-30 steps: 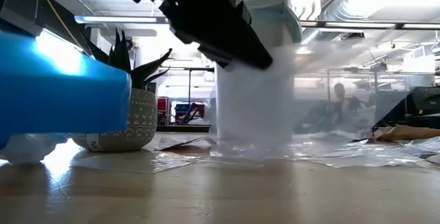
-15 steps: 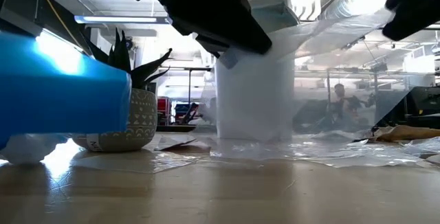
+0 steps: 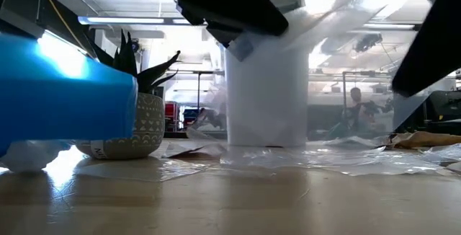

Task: Place trash/remove bag and relplace
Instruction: Put the transparent plastic into the trash bin

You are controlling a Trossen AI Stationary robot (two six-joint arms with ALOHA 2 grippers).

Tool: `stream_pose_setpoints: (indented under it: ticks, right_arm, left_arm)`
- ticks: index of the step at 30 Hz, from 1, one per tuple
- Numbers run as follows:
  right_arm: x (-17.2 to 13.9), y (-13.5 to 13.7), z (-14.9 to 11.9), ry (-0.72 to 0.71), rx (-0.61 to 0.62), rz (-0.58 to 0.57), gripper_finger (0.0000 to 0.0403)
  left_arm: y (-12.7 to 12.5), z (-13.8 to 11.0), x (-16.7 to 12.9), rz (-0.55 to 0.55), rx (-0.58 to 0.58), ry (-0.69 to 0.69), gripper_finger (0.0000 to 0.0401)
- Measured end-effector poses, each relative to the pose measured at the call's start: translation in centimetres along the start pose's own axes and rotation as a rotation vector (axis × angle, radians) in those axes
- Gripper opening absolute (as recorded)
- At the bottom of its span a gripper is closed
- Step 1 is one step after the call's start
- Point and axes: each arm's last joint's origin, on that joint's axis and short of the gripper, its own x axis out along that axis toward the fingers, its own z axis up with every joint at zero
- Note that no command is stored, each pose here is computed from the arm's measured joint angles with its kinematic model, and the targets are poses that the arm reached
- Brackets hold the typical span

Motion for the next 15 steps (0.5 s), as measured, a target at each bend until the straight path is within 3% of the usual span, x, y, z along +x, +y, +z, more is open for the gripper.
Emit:
stream_pose_setpoints:
  ticks: [4,15]
  right_arm:
    - [0.47,-0.01,0.09,0.015,-0.006,-0.008,0.0015]
    - [0.01,0.22,-0.6,0.04,0.02,0.012,0.0]
  left_arm:
    - [-0.02,0.03,-0.04,-0.003,-0.001,-0.001,0.0]
    - [0.42,0.63,-1.01,0.032,-0.01,-0.025,0.0]
